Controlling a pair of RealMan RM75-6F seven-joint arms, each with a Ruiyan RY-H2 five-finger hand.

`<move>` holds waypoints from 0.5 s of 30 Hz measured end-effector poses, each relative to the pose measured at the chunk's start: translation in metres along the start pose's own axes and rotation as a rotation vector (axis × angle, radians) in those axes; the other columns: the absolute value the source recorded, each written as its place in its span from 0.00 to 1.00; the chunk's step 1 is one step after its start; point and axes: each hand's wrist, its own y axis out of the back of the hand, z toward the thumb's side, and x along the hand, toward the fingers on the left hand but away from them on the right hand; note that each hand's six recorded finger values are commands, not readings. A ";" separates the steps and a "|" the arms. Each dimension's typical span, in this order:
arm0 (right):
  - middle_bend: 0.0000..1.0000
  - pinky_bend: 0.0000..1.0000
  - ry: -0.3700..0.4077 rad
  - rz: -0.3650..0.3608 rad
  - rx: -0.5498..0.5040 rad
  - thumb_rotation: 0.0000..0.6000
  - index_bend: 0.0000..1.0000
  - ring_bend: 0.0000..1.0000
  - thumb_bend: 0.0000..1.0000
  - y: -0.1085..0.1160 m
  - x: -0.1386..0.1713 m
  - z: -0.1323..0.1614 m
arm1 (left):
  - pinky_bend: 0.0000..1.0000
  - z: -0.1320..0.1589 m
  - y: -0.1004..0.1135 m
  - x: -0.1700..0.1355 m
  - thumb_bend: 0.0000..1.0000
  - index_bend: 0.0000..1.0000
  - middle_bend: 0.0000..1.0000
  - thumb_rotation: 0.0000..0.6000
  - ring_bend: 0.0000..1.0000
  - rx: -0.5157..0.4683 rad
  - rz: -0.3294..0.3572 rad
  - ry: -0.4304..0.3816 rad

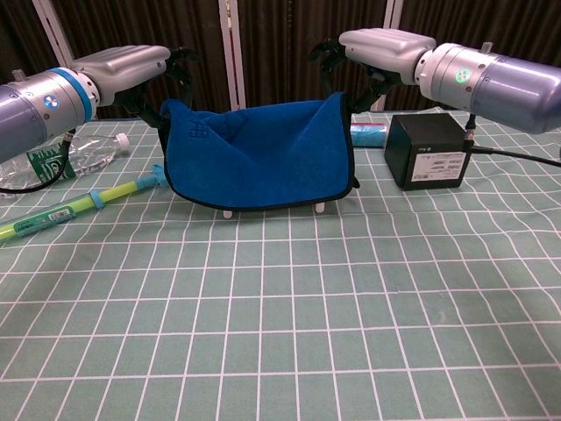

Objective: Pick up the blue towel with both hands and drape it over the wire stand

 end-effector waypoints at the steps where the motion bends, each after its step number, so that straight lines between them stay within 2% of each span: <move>1: 0.10 0.00 0.002 0.002 0.002 1.00 0.64 0.00 0.35 -0.001 0.000 0.000 | 0.00 0.000 -0.001 0.000 0.57 0.76 0.00 1.00 0.00 0.000 -0.002 -0.002; 4: 0.10 0.00 0.007 0.008 0.012 1.00 0.62 0.00 0.22 -0.002 0.001 0.000 | 0.00 0.000 -0.004 -0.001 0.57 0.69 0.00 1.00 0.00 0.005 -0.011 -0.004; 6: 0.10 0.00 0.007 0.015 0.023 1.00 0.52 0.00 0.12 -0.003 0.001 -0.001 | 0.00 -0.001 -0.006 -0.001 0.57 0.65 0.00 1.00 0.00 0.007 -0.017 -0.002; 7: 0.10 0.00 0.005 0.018 0.026 1.00 0.43 0.00 0.07 -0.003 0.001 -0.002 | 0.00 -0.001 -0.007 -0.001 0.57 0.63 0.00 1.00 0.00 0.009 -0.019 0.000; 8: 0.10 0.00 0.003 0.022 0.029 1.00 0.34 0.00 0.03 -0.004 0.002 -0.003 | 0.00 -0.002 -0.008 -0.002 0.57 0.59 0.00 1.00 0.00 0.012 -0.023 0.003; 9: 0.10 0.00 0.001 0.026 0.030 1.00 0.30 0.00 0.01 -0.005 0.002 -0.004 | 0.00 -0.003 -0.009 -0.002 0.57 0.55 0.00 1.00 0.00 0.014 -0.027 0.005; 11: 0.09 0.00 -0.005 0.035 0.027 1.00 0.22 0.00 0.00 -0.006 0.003 -0.006 | 0.00 -0.005 -0.012 -0.003 0.56 0.41 0.00 1.00 0.00 0.019 -0.037 0.013; 12: 0.08 0.00 -0.008 0.040 0.023 1.00 0.21 0.00 0.00 -0.007 0.004 -0.007 | 0.00 -0.006 -0.013 -0.003 0.53 0.31 0.00 1.00 0.00 0.021 -0.043 0.016; 13: 0.07 0.00 -0.011 0.044 0.018 1.00 0.20 0.00 0.00 -0.008 0.005 -0.008 | 0.00 -0.008 -0.015 -0.004 0.48 0.20 0.00 1.00 0.00 0.020 -0.050 0.021; 15: 0.06 0.00 -0.013 0.054 0.010 1.00 0.19 0.00 0.00 -0.010 0.009 -0.010 | 0.00 -0.011 -0.016 -0.006 0.38 0.06 0.00 1.00 0.00 0.015 -0.063 0.033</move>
